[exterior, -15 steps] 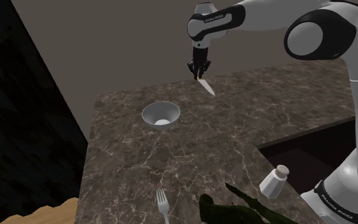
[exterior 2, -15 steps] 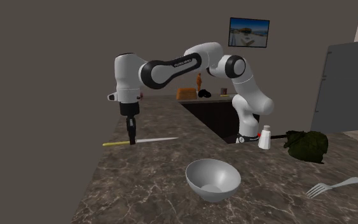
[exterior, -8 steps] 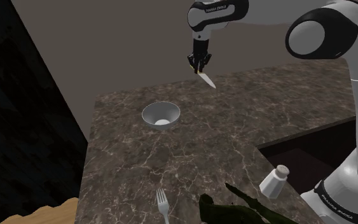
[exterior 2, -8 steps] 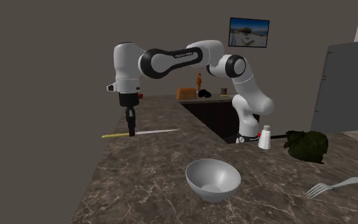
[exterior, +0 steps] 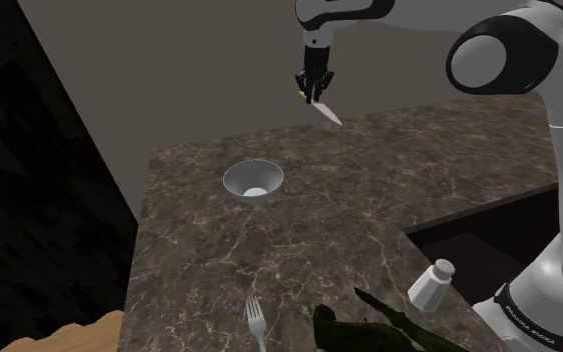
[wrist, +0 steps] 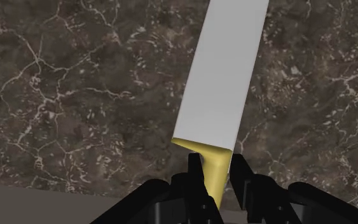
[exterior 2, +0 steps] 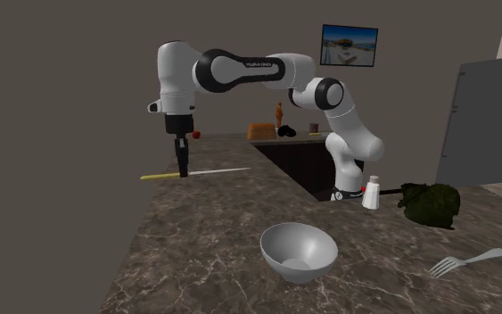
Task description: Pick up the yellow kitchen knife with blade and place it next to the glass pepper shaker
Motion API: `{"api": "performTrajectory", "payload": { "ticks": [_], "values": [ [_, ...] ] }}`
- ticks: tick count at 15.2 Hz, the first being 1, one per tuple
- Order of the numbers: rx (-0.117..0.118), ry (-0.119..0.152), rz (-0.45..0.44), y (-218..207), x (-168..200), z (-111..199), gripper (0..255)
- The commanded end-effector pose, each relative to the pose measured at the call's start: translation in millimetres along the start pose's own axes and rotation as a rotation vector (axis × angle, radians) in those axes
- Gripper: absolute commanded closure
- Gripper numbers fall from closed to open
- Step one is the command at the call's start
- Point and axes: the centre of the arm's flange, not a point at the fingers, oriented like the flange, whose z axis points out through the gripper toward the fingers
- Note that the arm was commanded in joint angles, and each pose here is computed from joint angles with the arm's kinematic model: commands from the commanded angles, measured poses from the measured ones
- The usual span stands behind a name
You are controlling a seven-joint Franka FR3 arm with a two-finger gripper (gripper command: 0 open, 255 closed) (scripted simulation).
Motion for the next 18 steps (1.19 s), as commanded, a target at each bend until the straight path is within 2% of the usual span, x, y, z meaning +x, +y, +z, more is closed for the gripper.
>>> {"api": "performTrajectory", "payload": {
  "ticks": [1, 7, 18],
  "values": [
    [0.000, -0.001, 0.000, 0, 0, -10, 255],
    [0.000, -0.001, 0.000, -1, 0, -36, 255],
    [0.000, -0.001, 0.000, -73, -126, -34, 255]
  ]
}}
